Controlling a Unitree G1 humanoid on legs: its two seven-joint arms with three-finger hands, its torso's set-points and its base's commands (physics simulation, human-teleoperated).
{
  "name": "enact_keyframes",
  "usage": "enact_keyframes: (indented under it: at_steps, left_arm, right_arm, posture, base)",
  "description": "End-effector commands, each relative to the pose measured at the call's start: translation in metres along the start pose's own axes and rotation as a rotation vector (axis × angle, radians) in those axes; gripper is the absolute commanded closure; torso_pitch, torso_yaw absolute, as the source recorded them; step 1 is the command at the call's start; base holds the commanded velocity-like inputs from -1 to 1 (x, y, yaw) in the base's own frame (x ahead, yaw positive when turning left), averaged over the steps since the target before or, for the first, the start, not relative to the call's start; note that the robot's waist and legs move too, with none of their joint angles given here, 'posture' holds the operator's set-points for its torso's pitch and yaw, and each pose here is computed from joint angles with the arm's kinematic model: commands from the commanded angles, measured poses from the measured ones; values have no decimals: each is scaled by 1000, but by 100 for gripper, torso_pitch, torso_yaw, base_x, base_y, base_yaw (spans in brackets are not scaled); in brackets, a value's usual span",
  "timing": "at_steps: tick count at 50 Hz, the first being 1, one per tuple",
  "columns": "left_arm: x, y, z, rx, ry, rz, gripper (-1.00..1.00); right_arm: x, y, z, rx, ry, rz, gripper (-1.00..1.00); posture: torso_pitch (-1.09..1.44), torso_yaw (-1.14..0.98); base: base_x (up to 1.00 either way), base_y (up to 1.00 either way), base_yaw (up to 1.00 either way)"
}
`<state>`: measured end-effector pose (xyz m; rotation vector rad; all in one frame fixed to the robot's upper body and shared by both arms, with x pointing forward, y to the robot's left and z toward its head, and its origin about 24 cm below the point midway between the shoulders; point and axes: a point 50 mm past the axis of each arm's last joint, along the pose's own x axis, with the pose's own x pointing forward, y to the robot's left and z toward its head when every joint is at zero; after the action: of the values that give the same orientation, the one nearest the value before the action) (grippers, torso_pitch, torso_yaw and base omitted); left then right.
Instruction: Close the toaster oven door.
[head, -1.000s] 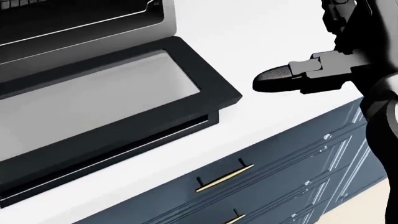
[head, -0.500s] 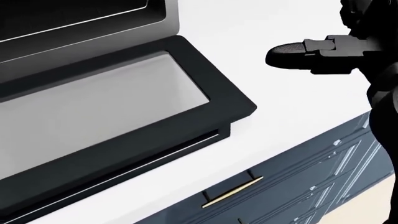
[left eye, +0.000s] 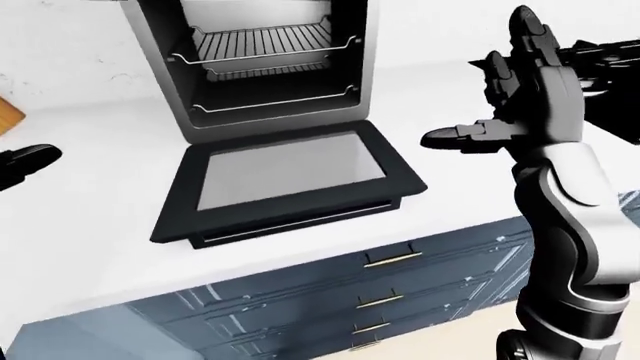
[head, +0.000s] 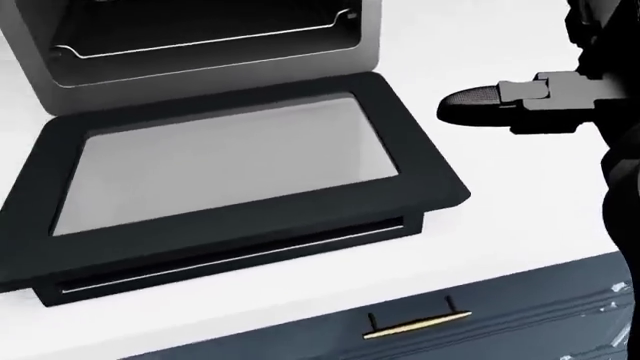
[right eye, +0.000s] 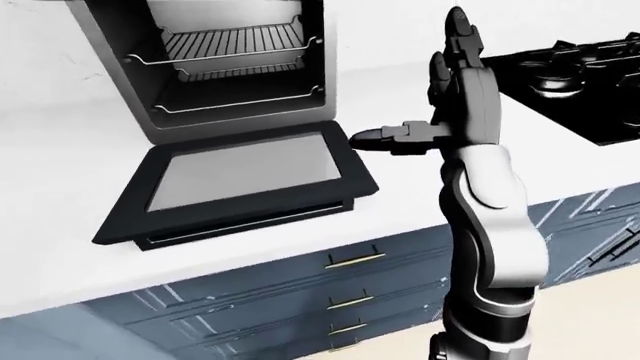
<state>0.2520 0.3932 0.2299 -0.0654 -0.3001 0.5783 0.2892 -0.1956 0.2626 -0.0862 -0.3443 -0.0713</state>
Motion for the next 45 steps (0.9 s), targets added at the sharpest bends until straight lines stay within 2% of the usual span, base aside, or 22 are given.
enact_keyframes:
  at_steps: [1,9,11,12,15,18,21,23,24,29,30,31,32,33,34,35,36,37,38,39,40,45]
  left_arm:
    - [1,-1,24,2,-94,-7,-100]
    - [1,-4,25,2,-95,-15,-100]
    - [1,-4,26,0,-96,-18,-100]
    - [1,-4,26,0,-96,-18,-100]
    - [1,-5,25,3,-96,-21,-100]
    - [1,-5,25,3,-96,-24,-100]
    - [0,-5,25,4,-96,-24,-100]
    - [1,-5,26,3,-99,-24,-100]
    - [1,-5,26,4,-100,-24,-100]
    - [0,-5,26,6,-111,-27,-100]
    - [-1,-5,27,4,-122,-38,-100]
    - [-2,-5,29,-33,-123,-52,-100]
    - [-2,-5,30,-35,-126,-55,-100]
    - [-3,-4,30,-21,-134,-54,-100]
    - [-2,-4,30,-29,-129,-54,-100]
    - [-2,-4,30,-15,-139,-54,-100]
    - [-2,-4,29,-20,-135,-57,-100]
    - [-3,-4,29,-21,-136,-59,-100]
    - [-3,-5,29,-24,-134,-63,-100]
    - [-3,-5,31,-28,-135,-65,-100]
    - [-3,-5,30,-25,-136,-65,-100]
    - [-3,-4,29,-12,-130,-66,-100]
  right_arm:
    - [-1,3,18,-7,-92,13,-100]
    - [2,-1,17,15,-74,-44,-100]
    - [3,-1,10,3,-11,-63,-100]
    - [3,-1,9,67,16,-58,-100]
    - [7,-5,11,71,8,-99,-100]
    - [6,-6,13,80,8,-102,-100]
    - [6,-8,15,34,-9,-107,-100]
    - [7,-10,15,57,16,-110,-100]
    - [6,-10,14,80,27,-105,-100]
    - [5,-12,14,73,25,-91,-100]
    - [4,-11,14,54,19,-80,-100]
    - [3,-10,14,2,3,-71,-100]
    - [3,-10,14,-22,-9,-69,-100]
    - [4,-9,10,-38,14,-74,-100]
    - [4,-9,11,-30,5,-73,-100]
    - [1,-6,10,5,20,-32,-100]
    - [0,-5,11,-23,-3,-23,-100]
    - [0,-5,11,-37,-3,-20,-100]
    - [-1,-5,10,-11,13,-19,-100]
    - [-1,-4,9,-41,11,-10,-100]
    - [-2,-4,11,-1,7,-7,-100]
    - [-2,-3,13,-4,5,5,-100]
  posture:
    - [0,0]
    - [0,0]
    - [0,0]
    - [0,0]
    - [0,0]
    - [0,0]
    - [0,0]
    - [0,0]
    - [0,0]
    - [0,0]
    - [0,0]
    - [0,0]
    - [0,0]
    - [0,0]
    - [0,0]
    - [0,0]
    - [0,0]
    - [0,0]
    - [0,0]
    - [0,0]
    - [0,0]
    - [0,0]
  base:
    - [0,0,100]
    - [0,0,97]
    - [0,0,0]
    - [0,0,0]
    - [0,0,0]
    - [0,0,0]
    - [0,0,0]
    - [0,0,0]
    - [0,0,0]
    - [0,0,0]
    - [0,0,0]
    - [0,0,0]
    - [0,0,0]
    - [0,0,0]
    - [0,0,0]
    - [0,0,0]
    - [0,0,0]
    - [0,0,0]
    - [0,0,0]
    - [0,0,0]
    - [0,0,0]
    - [0,0,0]
